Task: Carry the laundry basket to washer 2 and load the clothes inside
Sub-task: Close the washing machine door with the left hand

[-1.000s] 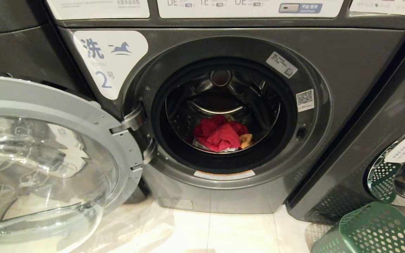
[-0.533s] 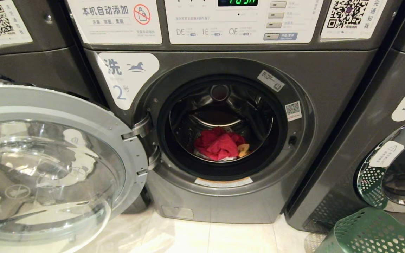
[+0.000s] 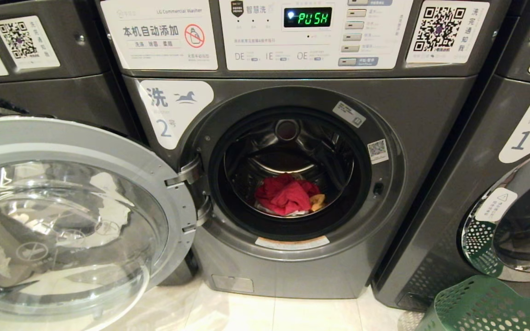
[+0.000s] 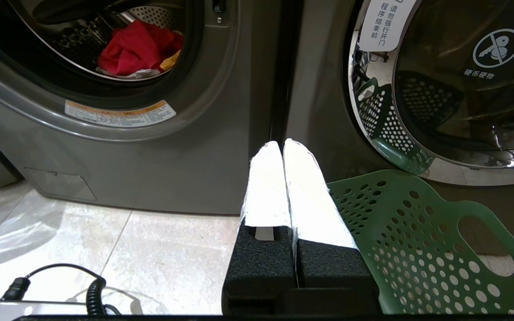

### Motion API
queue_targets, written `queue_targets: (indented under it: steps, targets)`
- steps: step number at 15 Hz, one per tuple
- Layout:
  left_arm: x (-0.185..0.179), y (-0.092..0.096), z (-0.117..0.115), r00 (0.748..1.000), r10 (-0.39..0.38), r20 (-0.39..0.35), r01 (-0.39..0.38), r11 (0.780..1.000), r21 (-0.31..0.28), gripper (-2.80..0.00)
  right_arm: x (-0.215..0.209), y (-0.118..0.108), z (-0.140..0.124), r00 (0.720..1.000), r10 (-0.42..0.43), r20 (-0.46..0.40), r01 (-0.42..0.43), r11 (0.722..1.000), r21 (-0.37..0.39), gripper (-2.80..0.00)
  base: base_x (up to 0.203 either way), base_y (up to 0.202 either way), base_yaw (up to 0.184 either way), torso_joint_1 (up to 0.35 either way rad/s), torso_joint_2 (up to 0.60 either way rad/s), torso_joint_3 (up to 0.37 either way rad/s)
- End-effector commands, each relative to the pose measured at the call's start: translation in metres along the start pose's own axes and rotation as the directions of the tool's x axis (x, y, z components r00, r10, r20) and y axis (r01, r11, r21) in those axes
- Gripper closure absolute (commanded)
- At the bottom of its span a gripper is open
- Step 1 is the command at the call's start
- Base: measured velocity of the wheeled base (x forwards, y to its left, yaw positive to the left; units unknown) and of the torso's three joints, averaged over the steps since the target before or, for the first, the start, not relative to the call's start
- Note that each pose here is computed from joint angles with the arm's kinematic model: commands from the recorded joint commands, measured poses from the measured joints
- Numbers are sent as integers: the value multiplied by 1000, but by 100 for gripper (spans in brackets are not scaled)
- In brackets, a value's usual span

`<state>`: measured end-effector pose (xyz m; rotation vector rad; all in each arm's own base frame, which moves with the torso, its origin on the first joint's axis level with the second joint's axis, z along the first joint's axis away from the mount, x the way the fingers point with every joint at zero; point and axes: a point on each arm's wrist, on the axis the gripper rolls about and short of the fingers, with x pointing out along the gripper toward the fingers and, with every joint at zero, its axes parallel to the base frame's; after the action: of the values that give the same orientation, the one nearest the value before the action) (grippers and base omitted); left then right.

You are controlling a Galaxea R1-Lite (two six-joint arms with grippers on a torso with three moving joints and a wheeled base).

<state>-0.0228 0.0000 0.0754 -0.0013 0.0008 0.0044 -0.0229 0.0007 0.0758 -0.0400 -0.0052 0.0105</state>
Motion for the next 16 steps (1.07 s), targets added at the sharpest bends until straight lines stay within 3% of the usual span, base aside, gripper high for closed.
queue_targets:
  steps: [1, 16]
  targets:
    - [0, 0, 0, 1000, 0, 2, 0, 1000, -1, 0, 0, 0, 0, 1000, 2, -4, -2, 1000, -2, 0, 0, 0, 0, 0, 0, 0]
    - [0, 0, 0, 1000, 0, 2, 0, 1000, -2, 0, 0, 0, 0, 1000, 6, -2, -6, 1000, 6, 0, -8, 0, 0, 1, 0, 0]
